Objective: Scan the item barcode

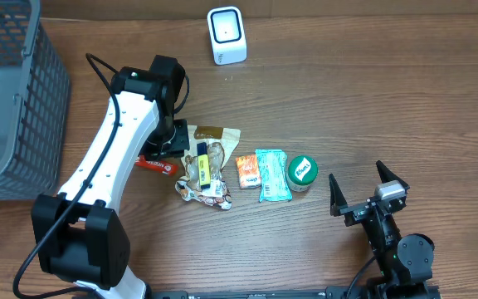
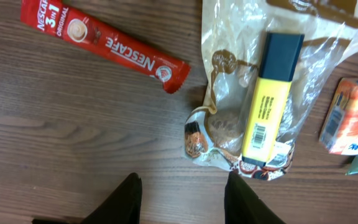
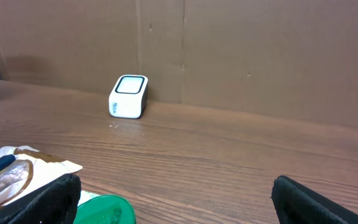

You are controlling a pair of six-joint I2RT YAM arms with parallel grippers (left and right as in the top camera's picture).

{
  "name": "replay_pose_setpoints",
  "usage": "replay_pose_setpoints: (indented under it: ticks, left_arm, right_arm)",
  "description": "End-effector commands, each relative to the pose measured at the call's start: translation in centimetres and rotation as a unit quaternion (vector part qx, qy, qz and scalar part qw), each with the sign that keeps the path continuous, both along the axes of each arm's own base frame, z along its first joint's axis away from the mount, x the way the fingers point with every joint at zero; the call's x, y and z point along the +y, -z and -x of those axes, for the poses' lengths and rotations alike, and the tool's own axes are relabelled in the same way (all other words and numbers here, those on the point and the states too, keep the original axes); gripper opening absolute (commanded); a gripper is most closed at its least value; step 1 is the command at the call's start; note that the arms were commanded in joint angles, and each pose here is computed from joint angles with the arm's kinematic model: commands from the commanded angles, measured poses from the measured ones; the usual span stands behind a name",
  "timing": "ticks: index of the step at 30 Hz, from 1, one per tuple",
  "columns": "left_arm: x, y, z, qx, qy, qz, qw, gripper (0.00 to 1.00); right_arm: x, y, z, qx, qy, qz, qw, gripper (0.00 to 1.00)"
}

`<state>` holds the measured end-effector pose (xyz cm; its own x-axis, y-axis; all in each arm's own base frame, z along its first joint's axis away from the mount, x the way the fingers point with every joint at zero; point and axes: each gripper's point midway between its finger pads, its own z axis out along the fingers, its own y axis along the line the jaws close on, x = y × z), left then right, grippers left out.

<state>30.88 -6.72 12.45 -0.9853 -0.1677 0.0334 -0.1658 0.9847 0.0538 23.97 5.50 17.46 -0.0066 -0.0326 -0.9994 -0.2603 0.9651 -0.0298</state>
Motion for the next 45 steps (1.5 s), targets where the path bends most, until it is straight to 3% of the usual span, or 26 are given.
replay_pose_setpoints:
  ticks: [1, 3, 8, 9, 16, 45]
  left_arm:
    - [1.0, -0.4, -0.8, -0.014, -0.025, -0.007, 1.000, 0.34]
    - [1.7, -0.4, -1.7, -0.031, -0.037, -0.005, 0.999, 0.38]
    - [5.7, -0.7, -4.8, -0.089, -0.085, -0.032, 0.992, 0.66]
    - [7.5, -0.8, -5.4, -0.103, -0.105, -0.044, 0.988, 1.00]
    - [10.5, -0.9, -5.6, -0.109, -0.146, -0.049, 0.982, 1.00]
    - [10.6, -0.9, -5.6, -0.109, -0.147, -0.049, 0.982, 1.00]
  right_arm:
    - [-0.1, 0.2, 0.0, -0.001, 0.002, 0.000, 1.000, 1.00]
    - [-0.1, 0.2, 0.0, -0.001, 0.002, 0.000, 1.000, 1.00]
    - [-0.1, 0.2, 0.0, -0.001, 0.002, 0.000, 1.000, 1.00]
    - [-0.1, 0.2, 0.0, -0.001, 0.002, 0.000, 1.000, 1.00]
    - [-0.1, 0.2, 0.0, -0.001, 0.002, 0.000, 1.000, 1.00]
    - [-0.1, 0.2, 0.0, -0.001, 0.002, 0.000, 1.000, 1.00]
